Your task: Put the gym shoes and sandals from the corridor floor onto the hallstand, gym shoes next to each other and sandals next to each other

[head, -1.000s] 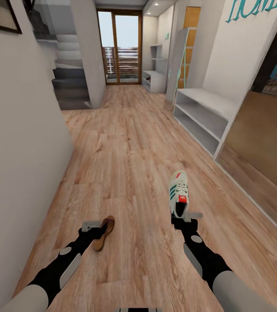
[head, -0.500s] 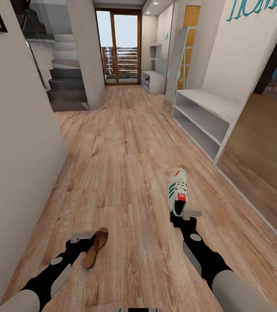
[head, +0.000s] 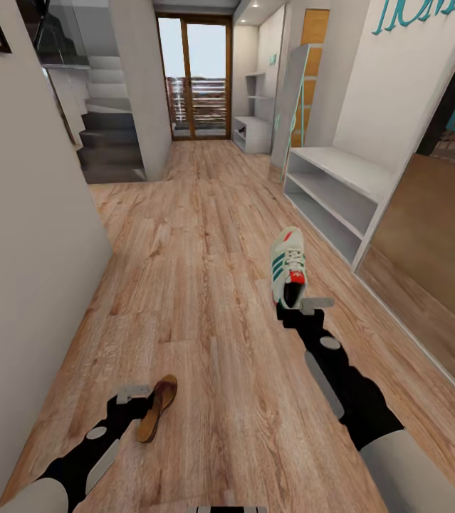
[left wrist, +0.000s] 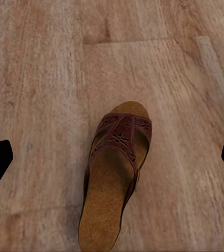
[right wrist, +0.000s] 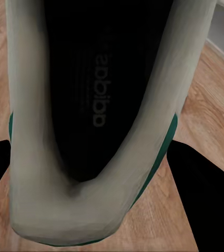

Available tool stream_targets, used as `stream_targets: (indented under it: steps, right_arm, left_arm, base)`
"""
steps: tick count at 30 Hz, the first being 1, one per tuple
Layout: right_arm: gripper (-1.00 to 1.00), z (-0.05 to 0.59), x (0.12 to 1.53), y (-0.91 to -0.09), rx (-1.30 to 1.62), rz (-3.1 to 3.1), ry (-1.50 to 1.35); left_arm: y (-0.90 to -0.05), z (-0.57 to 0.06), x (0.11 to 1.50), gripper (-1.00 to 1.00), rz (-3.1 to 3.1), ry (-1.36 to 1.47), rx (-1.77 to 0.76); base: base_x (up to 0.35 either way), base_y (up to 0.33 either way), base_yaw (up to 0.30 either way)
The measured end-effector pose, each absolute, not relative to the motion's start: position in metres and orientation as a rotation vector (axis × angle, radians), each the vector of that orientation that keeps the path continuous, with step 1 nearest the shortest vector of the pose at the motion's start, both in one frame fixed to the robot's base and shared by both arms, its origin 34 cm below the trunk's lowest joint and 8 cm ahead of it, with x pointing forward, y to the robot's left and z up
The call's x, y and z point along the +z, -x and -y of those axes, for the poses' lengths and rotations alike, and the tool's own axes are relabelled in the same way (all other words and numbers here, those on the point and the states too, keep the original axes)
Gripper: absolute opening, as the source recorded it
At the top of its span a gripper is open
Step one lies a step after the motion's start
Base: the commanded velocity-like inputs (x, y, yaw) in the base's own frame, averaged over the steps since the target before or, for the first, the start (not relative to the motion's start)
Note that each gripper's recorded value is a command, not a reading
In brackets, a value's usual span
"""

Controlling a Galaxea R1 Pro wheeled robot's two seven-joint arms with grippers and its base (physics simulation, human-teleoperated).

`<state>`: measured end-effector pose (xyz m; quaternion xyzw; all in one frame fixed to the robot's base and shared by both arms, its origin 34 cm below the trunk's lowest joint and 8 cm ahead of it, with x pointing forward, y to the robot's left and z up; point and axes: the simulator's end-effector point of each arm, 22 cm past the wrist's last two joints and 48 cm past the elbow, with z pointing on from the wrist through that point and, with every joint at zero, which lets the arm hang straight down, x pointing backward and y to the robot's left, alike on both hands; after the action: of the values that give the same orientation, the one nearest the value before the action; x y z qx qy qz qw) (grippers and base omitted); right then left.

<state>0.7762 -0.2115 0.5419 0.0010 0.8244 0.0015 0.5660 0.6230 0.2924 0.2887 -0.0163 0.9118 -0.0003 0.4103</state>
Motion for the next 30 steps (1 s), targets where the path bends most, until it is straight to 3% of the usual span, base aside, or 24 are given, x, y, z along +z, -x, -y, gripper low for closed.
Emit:
stream_targets:
  steps: [30]
  right_arm:
    - [-1.0,0.215,0.491,-0.766,-0.005,-1.981,-0.001]
  left_arm:
    - [-0.593,-0.296,0.233,1.0,-2.331,-0.056,0.04]
  base:
    - [0.01,-0.004,-0.023]
